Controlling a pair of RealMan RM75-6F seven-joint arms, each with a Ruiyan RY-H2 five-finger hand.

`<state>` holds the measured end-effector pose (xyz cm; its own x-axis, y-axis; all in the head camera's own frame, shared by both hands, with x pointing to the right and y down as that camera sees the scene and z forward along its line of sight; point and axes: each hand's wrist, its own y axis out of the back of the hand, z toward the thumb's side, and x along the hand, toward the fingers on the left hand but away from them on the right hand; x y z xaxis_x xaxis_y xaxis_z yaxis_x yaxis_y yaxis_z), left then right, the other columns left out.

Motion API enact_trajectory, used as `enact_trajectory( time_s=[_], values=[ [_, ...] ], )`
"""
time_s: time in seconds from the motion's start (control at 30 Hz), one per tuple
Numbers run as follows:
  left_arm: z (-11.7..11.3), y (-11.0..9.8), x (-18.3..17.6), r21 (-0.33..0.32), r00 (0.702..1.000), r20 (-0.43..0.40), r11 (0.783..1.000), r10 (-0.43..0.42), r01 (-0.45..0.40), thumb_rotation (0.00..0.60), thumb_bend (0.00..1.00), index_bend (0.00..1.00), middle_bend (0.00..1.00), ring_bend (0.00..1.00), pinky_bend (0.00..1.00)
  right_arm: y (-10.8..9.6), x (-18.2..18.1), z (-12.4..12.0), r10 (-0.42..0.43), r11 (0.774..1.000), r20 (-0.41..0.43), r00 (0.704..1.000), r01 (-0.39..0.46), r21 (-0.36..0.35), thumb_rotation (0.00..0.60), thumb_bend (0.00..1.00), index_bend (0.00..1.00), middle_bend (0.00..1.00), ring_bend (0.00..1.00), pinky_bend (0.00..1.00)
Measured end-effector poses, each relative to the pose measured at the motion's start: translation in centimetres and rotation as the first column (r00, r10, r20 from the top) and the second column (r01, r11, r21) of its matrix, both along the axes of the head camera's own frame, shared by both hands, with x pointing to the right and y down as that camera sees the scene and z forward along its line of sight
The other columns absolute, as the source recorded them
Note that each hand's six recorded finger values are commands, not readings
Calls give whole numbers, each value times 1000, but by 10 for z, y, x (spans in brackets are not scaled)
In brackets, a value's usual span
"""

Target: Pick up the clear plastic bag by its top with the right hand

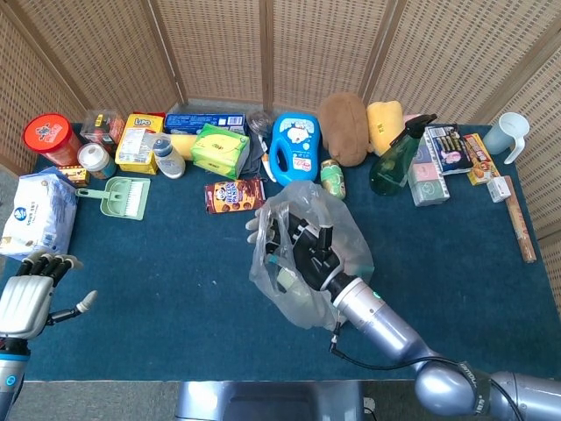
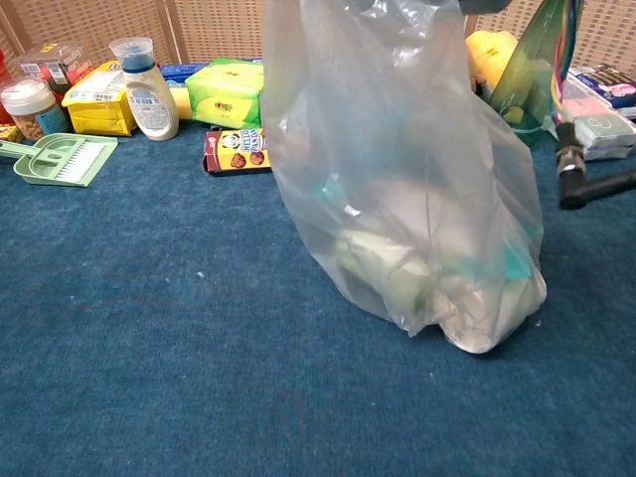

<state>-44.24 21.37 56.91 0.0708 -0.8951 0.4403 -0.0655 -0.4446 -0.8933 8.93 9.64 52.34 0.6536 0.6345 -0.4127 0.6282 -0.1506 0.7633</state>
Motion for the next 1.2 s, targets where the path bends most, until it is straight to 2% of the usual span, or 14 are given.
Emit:
enact_trajectory(
  time_s=[0.2, 0.37, 0.5, 0.73, 0.87, 1.03, 1.2],
  values=[
    [0, 0, -1, -1, 1000, 0, 1000, -5, 5, 0, 208, 321, 308, 227, 132, -10, 3, -11, 16, 999, 18, 1000, -15, -37, 0, 358, 354, 448, 531, 644],
    [2, 0, 1, -6, 1000, -4, 1000, -2, 2, 0, 207, 321, 308, 226, 132, -24, 15, -22, 41, 997, -3, 999, -41, -69, 0, 359, 355, 450, 535, 648],
    [3, 0, 2, -8, 1000, -5, 1000, 2, -2, 0, 208, 321, 308, 227, 131, -26, 18, -25, 27, 996, -29, 999, -30, -84, 0, 359, 355, 450, 528, 632],
    [2, 0, 2, -8, 1000, -2, 1000, 1, -1, 0, 208, 321, 308, 227, 132, -30, 17, -30, 42, 990, 9, 999, -40, -132, 9, 360, 362, 456, 571, 683],
    [2, 0, 2, -10, 1000, -1, 1000, -1, 1, 0, 208, 322, 308, 227, 131, -41, 23, -40, 73, 988, 41, 997, -66, -143, 95, 378, 420, 521, 625, 729],
    [2, 0, 3, -10, 1000, -4, 1000, 1, -1, 0, 208, 321, 308, 227, 132, -49, 35, -47, 114, 976, 69, 991, -99, -195, 142, 400, 456, 556, 647, 751],
    [1, -1, 5, -7, 1000, -7, 1000, 5, -5, 0, 208, 321, 308, 227, 132, -60, 51, -55, 159, 968, 86, 983, -139, -209, 214, 417, 473, 569, 670, 776]
  ],
)
